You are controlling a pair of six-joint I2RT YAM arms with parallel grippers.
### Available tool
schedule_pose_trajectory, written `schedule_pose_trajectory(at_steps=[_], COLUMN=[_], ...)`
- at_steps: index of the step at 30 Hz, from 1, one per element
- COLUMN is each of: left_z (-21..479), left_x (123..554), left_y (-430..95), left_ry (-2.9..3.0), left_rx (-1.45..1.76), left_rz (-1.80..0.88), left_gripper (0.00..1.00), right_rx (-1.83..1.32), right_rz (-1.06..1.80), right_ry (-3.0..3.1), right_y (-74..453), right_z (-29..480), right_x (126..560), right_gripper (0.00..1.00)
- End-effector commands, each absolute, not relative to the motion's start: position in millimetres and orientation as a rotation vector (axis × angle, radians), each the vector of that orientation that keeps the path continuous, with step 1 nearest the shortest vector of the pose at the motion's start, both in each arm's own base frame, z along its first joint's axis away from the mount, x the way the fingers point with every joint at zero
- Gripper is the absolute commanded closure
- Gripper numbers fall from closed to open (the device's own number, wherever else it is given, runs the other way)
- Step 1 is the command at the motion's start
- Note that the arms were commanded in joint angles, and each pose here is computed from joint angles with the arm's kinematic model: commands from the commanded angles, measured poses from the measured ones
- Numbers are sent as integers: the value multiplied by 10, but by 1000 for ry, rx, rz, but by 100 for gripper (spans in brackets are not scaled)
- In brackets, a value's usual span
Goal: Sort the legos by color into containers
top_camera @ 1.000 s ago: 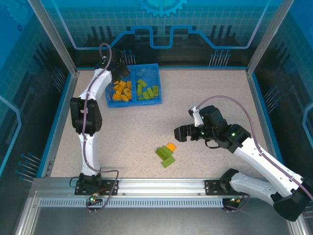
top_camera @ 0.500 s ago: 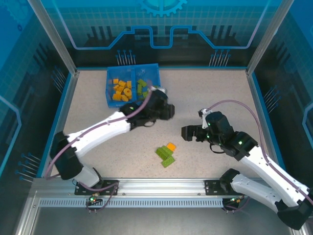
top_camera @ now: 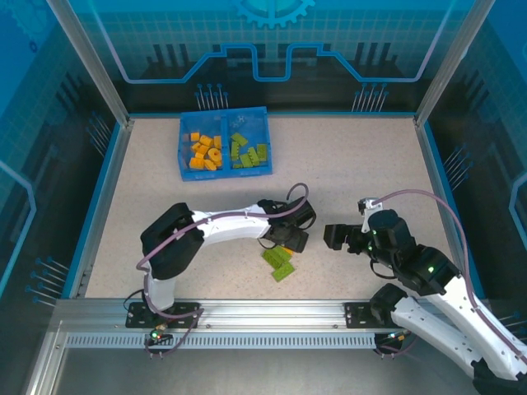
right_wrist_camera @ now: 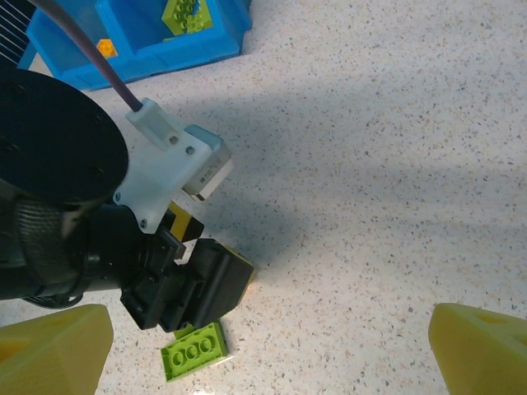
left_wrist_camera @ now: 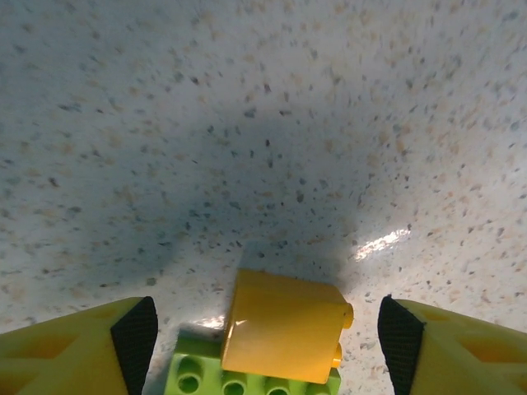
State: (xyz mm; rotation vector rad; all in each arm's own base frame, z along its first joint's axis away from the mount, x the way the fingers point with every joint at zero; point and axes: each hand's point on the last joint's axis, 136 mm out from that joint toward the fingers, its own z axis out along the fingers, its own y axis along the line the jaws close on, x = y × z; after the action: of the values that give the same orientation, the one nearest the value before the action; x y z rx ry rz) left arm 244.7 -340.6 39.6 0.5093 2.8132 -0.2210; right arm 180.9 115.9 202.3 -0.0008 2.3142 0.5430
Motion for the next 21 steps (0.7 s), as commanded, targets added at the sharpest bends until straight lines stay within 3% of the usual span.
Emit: schedule_pose_trajectory(at_steps=[1,8,15,21], left_z=[329,198,84,24], left_x=[2321,2226,2234,2353], left_y=[-3430,-3453,-3365,-3119], left_ry=[2863,2901,2919,2889], left_rx=[618,730,699,647], left_rz=[-215,-230,-162,-19], left_gripper=[25,29,48,56], right_rx=[23,-1,-77,-94], right_rz=[504,501,523,566], right_ry=[2360,2385,2441,2474], right_y=[1102,1167,1280,1372], right_z=[1916,1881,1776,1721], right_x=[1780,1820,1797,1788], right_gripper=[0,0,0,0])
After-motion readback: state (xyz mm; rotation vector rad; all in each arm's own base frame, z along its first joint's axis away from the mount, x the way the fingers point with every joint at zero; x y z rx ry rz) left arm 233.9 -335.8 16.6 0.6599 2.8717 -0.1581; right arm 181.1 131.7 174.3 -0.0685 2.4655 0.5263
